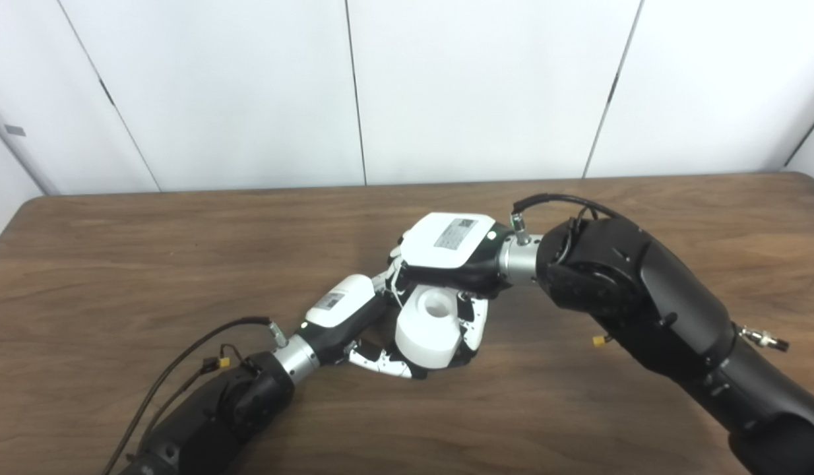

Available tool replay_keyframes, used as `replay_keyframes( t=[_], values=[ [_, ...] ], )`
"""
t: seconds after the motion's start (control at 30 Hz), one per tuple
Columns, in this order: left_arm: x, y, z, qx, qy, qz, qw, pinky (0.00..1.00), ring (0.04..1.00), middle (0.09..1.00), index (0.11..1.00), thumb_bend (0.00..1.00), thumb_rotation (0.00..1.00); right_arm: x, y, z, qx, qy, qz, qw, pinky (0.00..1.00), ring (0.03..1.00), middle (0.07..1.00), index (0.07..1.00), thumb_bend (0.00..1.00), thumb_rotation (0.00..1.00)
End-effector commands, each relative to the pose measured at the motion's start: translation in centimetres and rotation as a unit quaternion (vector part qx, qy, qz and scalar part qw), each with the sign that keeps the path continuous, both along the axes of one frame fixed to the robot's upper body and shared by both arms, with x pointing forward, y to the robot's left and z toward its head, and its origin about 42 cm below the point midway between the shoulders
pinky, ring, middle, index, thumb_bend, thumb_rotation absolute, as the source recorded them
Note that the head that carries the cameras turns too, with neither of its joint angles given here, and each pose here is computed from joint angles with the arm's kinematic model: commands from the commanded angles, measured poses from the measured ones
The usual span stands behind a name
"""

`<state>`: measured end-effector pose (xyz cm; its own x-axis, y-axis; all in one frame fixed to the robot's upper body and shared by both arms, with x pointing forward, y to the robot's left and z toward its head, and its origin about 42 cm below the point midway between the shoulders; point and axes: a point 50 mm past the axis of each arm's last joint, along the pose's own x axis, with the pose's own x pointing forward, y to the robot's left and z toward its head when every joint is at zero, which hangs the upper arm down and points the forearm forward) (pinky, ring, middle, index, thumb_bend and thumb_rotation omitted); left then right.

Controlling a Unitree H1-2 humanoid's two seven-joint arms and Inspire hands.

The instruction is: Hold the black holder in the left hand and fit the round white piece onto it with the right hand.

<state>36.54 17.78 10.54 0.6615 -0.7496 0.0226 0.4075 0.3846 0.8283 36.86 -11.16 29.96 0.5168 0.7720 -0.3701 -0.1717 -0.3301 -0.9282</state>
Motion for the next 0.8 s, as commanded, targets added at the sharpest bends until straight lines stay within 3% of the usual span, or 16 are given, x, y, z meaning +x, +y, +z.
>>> replay_keyframes(
  t=[0.0,0.13,0.2,0.27,0.5,0.77],
  values=[
    [-4.7,-1.2,-5.6,0.103,0.095,-0.069,0.988,0.94,1.0,0.946,0.481,0.52,0.06,-0.6,-0.8,-2.2,-0.057,0.028,0.007,0.998,0.95,0.896,0.806,0.48,0.52,0.14],
    [-4.6,-1.2,-5.6,0.097,0.095,-0.07,0.988,0.92,1.0,0.94,0.481,0.52,0.06,-0.5,-0.9,-2.2,-0.057,0.03,-0.002,0.998,0.95,0.893,0.815,0.487,0.52,0.15],
    [-4.6,-1.1,-5.6,0.097,0.095,-0.071,0.988,0.92,1.0,0.939,0.48,0.52,0.06,-0.5,-1.0,-2.0,-0.047,0.032,-0.007,0.998,0.91,0.879,0.833,0.682,0.81,0.18],
    [-4.6,-1.1,-5.7,0.097,0.097,-0.071,0.988,0.94,1.0,0.939,0.48,0.52,0.06,-0.6,-1.1,-1.8,-0.033,0.032,-0.01,0.999,0.89,0.878,0.859,0.825,0.89,0.18],
    [-4.8,-1.0,-5.7,0.103,0.1,-0.07,0.987,0.96,1.0,0.941,0.481,0.52,0.06,-0.5,-1.3,-1.0,-0.006,0.01,-0.011,1.0,0.87,0.897,0.914,0.986,0.93,0.19],
    [-4.7,-1.1,-5.6,0.102,0.096,-0.072,0.987,0.93,1.0,0.939,0.481,0.52,0.06,-0.4,-1.5,0.3,0.03,-0.016,-0.023,0.999,0.84,0.907,0.992,1.0,1.0,0.22]
  ],
)
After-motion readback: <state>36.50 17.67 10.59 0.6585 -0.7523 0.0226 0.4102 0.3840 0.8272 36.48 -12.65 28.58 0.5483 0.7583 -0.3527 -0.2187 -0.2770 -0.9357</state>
